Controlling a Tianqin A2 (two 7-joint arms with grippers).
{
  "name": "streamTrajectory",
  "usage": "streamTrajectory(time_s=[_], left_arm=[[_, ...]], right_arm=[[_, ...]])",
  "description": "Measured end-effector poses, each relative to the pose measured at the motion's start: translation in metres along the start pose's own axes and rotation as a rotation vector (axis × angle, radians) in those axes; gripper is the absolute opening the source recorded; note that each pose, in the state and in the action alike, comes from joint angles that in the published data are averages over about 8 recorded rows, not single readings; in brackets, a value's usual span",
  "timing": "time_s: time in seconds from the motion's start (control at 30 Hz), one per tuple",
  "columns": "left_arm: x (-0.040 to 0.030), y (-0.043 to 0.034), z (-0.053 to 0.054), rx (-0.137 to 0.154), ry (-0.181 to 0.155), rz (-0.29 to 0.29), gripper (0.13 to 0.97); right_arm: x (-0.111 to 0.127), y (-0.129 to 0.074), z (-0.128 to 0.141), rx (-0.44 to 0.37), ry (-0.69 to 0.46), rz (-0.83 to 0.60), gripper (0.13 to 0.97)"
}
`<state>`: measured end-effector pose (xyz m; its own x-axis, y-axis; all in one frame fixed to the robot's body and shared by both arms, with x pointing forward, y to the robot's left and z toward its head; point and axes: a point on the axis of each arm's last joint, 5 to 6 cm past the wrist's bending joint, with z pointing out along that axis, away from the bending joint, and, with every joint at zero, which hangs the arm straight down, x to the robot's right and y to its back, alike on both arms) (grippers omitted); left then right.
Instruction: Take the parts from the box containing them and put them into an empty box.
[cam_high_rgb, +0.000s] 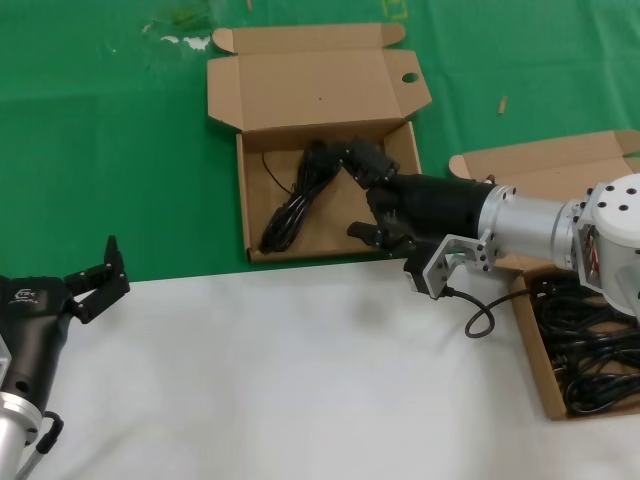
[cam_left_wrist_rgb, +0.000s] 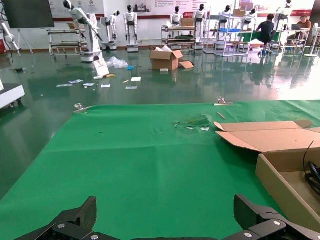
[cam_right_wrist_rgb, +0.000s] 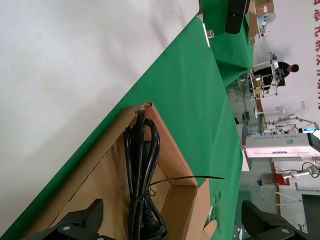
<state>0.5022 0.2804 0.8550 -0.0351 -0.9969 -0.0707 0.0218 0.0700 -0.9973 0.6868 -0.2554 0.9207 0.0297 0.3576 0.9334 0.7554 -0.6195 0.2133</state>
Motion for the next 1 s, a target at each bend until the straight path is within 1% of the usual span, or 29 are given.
streamTrajectory(time_s=[0.13,1.0], left_arm=[[0.0,0.0,0.0,0.0,0.0,0.0,0.966],[0.0,0.0,0.0,0.0,0.0,0.0,0.966]], right_arm=[[0.0,0.0,0.0,0.0,0.0,0.0,0.954],[0.0,0.0,0.0,0.0,0.0,0.0,0.966]])
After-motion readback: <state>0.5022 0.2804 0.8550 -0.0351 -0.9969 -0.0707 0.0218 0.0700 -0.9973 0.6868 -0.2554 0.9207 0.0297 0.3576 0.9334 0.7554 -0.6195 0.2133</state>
